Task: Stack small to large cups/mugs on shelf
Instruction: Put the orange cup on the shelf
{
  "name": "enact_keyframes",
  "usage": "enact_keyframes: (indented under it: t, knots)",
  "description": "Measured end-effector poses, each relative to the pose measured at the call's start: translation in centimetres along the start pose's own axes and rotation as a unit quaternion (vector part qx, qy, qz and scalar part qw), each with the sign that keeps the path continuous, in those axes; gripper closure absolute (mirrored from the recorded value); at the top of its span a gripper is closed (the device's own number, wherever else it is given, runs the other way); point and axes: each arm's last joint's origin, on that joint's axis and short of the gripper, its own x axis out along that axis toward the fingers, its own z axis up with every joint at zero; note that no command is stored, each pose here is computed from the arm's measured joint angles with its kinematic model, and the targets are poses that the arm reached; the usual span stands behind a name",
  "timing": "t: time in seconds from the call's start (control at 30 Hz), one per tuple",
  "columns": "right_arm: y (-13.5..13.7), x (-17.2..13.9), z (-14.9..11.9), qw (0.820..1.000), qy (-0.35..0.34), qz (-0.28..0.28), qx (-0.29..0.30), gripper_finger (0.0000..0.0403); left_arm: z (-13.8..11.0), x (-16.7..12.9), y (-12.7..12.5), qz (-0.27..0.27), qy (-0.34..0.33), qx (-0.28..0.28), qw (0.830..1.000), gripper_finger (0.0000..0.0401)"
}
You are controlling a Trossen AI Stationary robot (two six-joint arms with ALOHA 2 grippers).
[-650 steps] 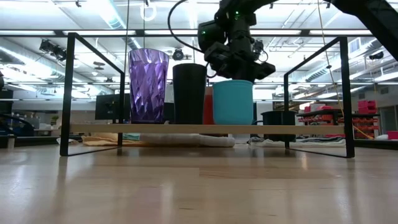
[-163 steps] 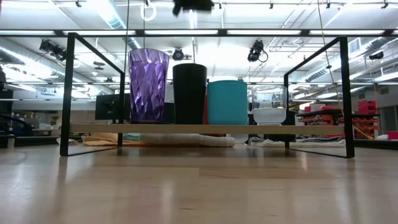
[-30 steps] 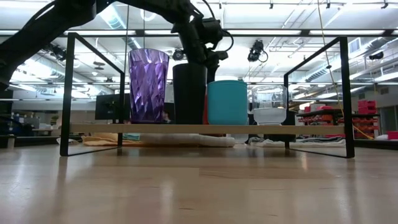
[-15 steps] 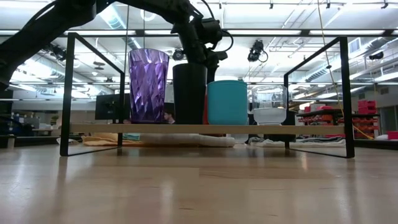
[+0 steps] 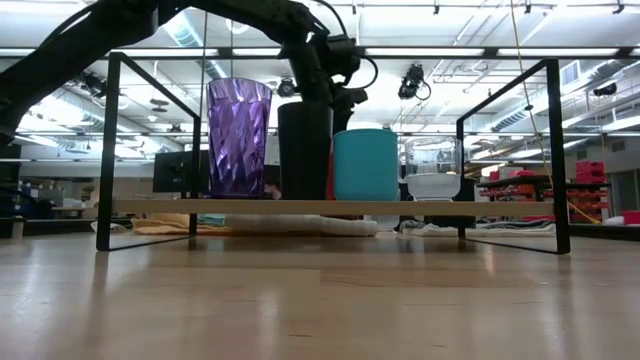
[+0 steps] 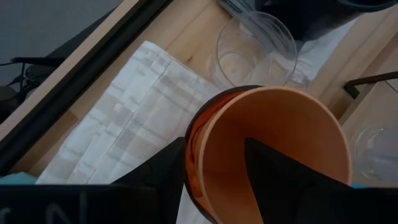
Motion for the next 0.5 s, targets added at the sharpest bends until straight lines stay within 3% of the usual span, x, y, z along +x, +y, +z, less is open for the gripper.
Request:
enact_keyframes:
  t: [0.23,0.5]
  knots:
    - [0.00,0.00,0.00,1.000,0.000,0.000,0.000,0.0336,0.06,0.00,0.12,0.000,-0.001,0.004,1.000,0.0248]
    - [0.00,0.00,0.00,1.000,0.000,0.000,0.000,0.0336,0.13,0.00,0.27,0.001,-0.003,0.016,1.000,0.0346]
